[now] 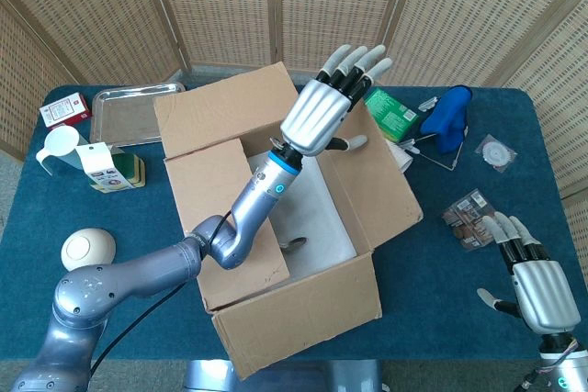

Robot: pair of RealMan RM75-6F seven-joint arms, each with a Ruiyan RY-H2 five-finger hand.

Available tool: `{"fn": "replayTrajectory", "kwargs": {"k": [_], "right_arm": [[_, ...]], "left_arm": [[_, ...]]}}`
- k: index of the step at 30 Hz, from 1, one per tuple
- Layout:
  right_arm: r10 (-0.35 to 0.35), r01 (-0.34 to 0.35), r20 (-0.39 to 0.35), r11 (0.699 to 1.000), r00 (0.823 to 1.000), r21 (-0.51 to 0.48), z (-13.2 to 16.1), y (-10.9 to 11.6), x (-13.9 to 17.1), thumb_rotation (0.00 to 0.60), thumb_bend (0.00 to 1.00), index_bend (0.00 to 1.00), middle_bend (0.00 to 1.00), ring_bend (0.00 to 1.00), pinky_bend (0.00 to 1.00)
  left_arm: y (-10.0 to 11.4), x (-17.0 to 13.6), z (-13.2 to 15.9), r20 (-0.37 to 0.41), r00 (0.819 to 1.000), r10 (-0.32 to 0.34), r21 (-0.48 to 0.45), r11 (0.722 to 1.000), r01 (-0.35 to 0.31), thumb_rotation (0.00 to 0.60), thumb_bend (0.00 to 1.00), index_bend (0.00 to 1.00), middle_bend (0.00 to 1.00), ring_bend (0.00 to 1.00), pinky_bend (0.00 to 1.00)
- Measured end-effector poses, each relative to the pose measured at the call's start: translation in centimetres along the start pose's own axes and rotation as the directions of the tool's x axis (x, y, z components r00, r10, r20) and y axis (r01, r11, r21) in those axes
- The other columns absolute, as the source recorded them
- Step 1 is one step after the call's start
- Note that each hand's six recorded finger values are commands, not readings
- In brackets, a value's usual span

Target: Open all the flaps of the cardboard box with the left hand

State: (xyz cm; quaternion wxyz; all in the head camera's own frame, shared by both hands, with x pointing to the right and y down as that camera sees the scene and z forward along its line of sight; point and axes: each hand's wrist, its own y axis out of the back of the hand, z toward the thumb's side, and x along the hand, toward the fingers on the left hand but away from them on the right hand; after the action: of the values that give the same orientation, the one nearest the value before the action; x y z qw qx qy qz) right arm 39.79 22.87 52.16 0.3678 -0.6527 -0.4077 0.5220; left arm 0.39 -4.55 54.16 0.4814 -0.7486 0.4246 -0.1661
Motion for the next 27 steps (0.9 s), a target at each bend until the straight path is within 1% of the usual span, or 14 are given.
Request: {"fn": "replayTrajectory", "kwargs": {"k": [3, 10, 14, 17, 19, 22, 23, 24, 26, 27], "right_arm": [[0.007, -0.007, -0.003, 1.0, 1.0, -0.004, 0.1, -0.1, 0.0, 0.6, 0.0, 0.0, 0.0, 0.0, 0.23], [0.008, -0.008, -0.005, 1.0, 1.0, -0.008, 0.1, 0.0, -0.1, 0.6, 0.0, 0.0, 0.0, 0.0, 0.23], [0.01, -0.01, -0.004, 1.0, 1.0, -0.008, 0.0, -0.1, 0.0, 0.6, 0.0, 0.0, 0.0, 0.0, 0.23], [0.011, -0.011, -0.006, 1.0, 1.0, -0.007, 0.1, -0.1, 0.0, 0.6, 0.0, 0.0, 0.0, 0.0, 0.23], [0.012, -0.012, -0.008, 1.0, 1.0, -0.006, 0.1, -0.1, -0.1, 0.6, 0.0, 0.0, 0.0, 0.0, 0.23], [0.015, -0.015, -0.01, 1.0, 1.0, -0.002, 0.3, -0.2, -0.1, 0.6, 0.0, 0.0, 0.0, 0.0, 0.23], [0.017, -0.017, -0.012, 1.0, 1.0, 0.0, 0.3, -0.3, -0.1, 0.6, 0.0, 0.0, 0.0, 0.0, 0.23], [0.018, -0.018, -0.013, 1.0, 1.0, 0.001, 0.3, -0.3, -0.1, 0.6, 0.0, 0.0, 0.0, 0.0, 0.23], [0.02, -0.02, -0.015, 1.0, 1.0, 0.003, 0.4, -0.4, -0.1, 0.6, 0.0, 0.0, 0.0, 0.0, 0.23], [0.021, -0.021, -0.015, 1.0, 1.0, 0.004, 0.4, -0.5, -0.1, 0.6, 0.0, 0.0, 0.0, 0.0, 0.23]], "left_arm": [[-0.4, -0.4, -0.3, -0.002, 1.0, -0.022, 0.006, 1.0, 0.022, 0.6, 0.48, 0.0, 0.0, 0.0, 0.06], [-2.6, -2.7, -1.4, -0.013, 0.993, -0.118, 0.018, 0.993, 0.118, 0.6, 0.48, 0.0, 0.0, 0.0, 0.07], [-2.7, -3.2, -1.8, -0.011, 0.99, -0.141, 0.027, 0.99, 0.141, 0.6, 0.48, 0.0, 0.0, 0.0, 0.06], [-2.4, -3.5, -2.2, -0.003, 0.987, -0.161, 0.05, 0.986, 0.161, 0.6, 0.48, 0.0, 0.0, 0.0, 0.06], [-2.0, -3.7, -2.7, 0.003, 0.983, -0.186, 0.074, 0.98, 0.185, 0.6, 0.48, 0.0, 0.0, 0.0, 0.06], [-1.2, -4.1, -3.6, 0.003, 0.97, -0.242, 0.102, 0.965, 0.24, 0.6, 0.48, 0.0, 0.0, 0.0, 0.08], [-1.1, -4.2, -3.8, 0.001, 0.967, -0.254, 0.106, 0.962, 0.253, 0.6, 0.48, 0.02, 0.0, 0.0, 0.08], [-0.7, -4.4, -4.2, -0.003, 0.96, -0.279, 0.115, 0.954, 0.278, 0.6, 0.48, 0.04, 0.0, 0.0, 0.07], [-0.3, -4.8, -4.8, -0.014, 0.947, -0.322, 0.127, 0.938, 0.321, 0.6, 0.48, 0.12, 0.0, 0.0, 0.06], [-0.1, -5.1, -5.2, -0.023, 0.935, -0.355, 0.132, 0.926, 0.354, 0.6, 0.48, 0.15, 0.0, 0.0, 0.05]]}}
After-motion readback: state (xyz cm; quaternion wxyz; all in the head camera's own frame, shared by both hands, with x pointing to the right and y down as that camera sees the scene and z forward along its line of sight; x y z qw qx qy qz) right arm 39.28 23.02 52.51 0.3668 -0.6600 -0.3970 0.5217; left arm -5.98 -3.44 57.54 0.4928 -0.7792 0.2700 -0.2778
